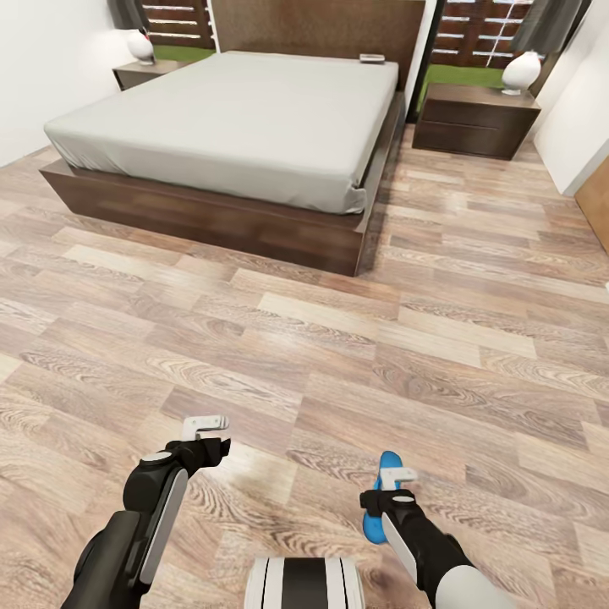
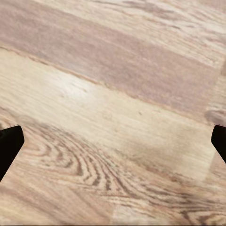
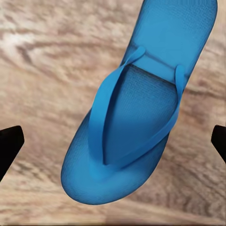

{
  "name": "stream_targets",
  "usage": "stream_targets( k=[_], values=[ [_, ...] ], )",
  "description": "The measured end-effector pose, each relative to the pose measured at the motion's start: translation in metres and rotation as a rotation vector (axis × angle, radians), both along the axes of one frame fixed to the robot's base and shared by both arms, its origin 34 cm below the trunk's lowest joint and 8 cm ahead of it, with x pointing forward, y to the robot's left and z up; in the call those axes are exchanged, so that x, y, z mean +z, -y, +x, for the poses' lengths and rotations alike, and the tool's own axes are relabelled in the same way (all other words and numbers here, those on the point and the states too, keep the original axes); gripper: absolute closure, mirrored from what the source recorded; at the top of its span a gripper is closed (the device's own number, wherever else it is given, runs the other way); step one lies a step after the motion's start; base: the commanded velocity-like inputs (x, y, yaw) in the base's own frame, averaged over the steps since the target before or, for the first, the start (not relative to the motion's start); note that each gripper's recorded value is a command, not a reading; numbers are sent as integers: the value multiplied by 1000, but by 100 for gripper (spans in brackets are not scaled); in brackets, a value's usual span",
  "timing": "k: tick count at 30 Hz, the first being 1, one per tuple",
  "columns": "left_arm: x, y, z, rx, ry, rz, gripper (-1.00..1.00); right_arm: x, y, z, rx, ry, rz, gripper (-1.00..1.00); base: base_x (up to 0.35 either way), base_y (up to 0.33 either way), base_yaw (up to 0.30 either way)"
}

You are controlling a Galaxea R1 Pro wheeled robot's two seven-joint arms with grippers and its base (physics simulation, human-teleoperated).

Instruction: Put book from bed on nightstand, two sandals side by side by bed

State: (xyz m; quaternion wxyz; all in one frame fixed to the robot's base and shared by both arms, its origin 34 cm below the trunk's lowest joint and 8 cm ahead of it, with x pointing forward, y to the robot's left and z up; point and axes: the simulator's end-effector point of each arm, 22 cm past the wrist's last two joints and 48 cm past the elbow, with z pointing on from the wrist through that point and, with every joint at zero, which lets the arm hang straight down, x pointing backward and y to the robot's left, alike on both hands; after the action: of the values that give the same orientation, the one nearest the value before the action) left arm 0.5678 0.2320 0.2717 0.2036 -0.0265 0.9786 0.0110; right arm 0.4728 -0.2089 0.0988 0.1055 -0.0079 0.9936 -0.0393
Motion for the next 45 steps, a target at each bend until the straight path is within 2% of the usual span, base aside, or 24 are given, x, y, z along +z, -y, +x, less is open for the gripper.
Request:
stream_targets(
  k=[6,12,28,45],
  values=[
    [-12,0,-6,0,-24,0,-100,-11,2,-12,-11,-31,-1,-100,0,0,0],
    [-12,0,-6,0,-25,0,-100,-11,3,-12,-12,-30,-2,-100,0,0,0],
    [-45,0,-22,-1,-90,0,-100,-36,4,-39,-13,-95,-4,-100,0,0,0],
    [-45,1,-23,0,-91,0,-100,-36,6,-40,-14,-99,-6,-100,36,0,0]
  ],
)
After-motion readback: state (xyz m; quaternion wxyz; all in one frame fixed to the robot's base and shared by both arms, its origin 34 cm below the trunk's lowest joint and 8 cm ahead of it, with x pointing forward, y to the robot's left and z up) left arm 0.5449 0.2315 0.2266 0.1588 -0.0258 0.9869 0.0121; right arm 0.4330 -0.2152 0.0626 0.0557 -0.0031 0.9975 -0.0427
